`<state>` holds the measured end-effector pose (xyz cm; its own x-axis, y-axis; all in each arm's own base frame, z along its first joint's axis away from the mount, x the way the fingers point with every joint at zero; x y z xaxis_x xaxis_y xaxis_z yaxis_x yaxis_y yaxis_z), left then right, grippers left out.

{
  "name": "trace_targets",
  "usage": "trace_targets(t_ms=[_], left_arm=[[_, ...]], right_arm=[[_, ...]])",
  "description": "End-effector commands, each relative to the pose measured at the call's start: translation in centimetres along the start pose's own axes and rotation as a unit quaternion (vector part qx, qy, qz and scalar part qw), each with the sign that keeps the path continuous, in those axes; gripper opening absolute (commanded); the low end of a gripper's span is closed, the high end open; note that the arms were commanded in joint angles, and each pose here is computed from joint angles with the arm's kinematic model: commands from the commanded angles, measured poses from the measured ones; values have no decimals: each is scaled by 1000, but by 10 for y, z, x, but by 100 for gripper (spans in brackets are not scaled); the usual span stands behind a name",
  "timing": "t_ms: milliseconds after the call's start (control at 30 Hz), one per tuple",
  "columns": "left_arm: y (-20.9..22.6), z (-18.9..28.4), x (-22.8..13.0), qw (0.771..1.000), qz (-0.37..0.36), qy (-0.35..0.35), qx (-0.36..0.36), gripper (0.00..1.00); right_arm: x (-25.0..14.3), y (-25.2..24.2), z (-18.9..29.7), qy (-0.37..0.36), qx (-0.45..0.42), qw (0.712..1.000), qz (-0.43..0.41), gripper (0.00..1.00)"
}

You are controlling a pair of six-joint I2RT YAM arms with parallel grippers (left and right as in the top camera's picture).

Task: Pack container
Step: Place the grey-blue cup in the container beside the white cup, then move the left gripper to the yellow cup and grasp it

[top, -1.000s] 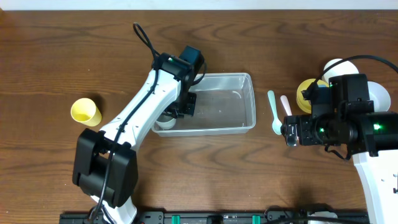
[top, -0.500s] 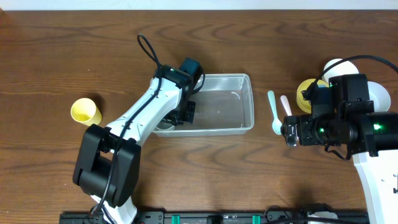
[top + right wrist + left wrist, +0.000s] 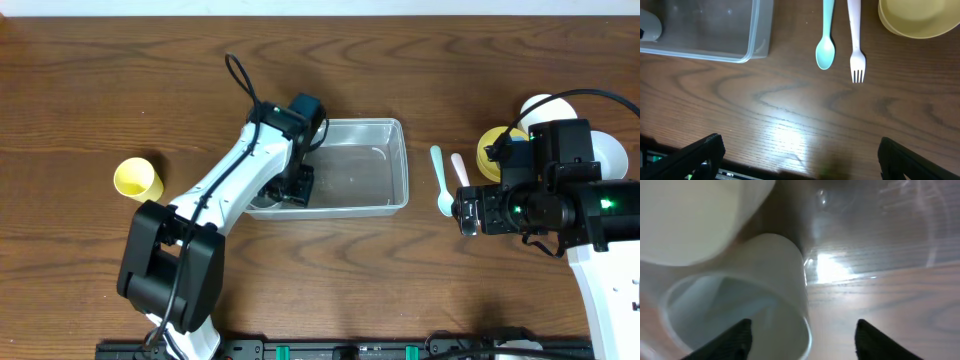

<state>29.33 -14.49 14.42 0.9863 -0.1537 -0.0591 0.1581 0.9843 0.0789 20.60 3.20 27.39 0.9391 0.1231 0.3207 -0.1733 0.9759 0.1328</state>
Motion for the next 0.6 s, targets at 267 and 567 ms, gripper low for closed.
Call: trace_targets(t_ms=[267, 567], left_arm=[[64, 146, -13, 966, 89, -240, 17, 88], [176, 131, -11, 937, 269, -221, 16, 91]], right_arm=[[2, -1, 5, -8, -4, 1000, -3, 99], [2, -1, 5, -8, -3, 1000, -3, 99]])
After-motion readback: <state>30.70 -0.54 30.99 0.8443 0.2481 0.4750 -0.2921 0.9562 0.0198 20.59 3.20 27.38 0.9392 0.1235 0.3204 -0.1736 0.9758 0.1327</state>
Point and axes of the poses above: each gripper's point midway between its finger pads, its own z axis back along the fingers, its own y axis along the line the jaws close on, x = y × z, the point moved 7 cm from there along z, back along the fingers, and after that the axes turned 4 degrees about z, right-handed, at the moved point
